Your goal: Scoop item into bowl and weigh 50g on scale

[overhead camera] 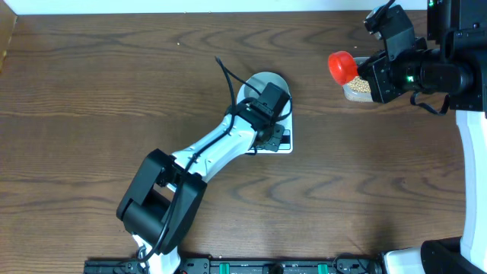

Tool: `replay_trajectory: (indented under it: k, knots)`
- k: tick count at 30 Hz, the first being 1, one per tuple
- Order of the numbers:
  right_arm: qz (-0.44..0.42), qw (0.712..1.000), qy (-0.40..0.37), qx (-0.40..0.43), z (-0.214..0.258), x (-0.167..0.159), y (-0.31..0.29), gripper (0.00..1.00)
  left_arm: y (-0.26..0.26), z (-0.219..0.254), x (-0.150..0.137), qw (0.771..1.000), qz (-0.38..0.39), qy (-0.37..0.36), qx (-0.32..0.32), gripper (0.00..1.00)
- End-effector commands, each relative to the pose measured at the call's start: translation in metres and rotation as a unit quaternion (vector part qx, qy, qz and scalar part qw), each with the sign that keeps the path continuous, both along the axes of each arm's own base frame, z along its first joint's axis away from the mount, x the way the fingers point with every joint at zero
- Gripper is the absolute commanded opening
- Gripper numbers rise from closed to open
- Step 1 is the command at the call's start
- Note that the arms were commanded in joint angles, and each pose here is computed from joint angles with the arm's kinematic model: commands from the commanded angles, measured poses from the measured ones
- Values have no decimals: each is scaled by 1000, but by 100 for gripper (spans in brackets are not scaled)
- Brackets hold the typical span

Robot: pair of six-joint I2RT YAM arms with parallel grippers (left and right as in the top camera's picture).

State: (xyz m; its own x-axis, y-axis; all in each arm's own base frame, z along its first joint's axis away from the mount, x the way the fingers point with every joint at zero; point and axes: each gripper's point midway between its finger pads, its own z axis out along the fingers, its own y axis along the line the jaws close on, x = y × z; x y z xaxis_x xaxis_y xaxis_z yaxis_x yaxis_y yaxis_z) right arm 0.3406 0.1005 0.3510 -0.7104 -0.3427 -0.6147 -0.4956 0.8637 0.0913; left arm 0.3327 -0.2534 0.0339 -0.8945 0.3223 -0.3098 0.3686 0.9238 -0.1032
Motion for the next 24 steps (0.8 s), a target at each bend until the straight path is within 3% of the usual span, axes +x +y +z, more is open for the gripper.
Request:
replay_trajectory:
  k: [1, 11, 24]
  knots:
    - [5, 1000, -14, -6, 6, 0, 0, 1, 0, -1, 2, 1000, 5, -17, 19, 7]
    - [3, 1000, -15, -8, 6, 1, -1, 1, 7, -1, 7, 996, 37, -52, 61, 7]
    - [3, 1000, -15, -8, 6, 1, -1, 1, 7, -11, 7, 996, 51, -46, 63, 7]
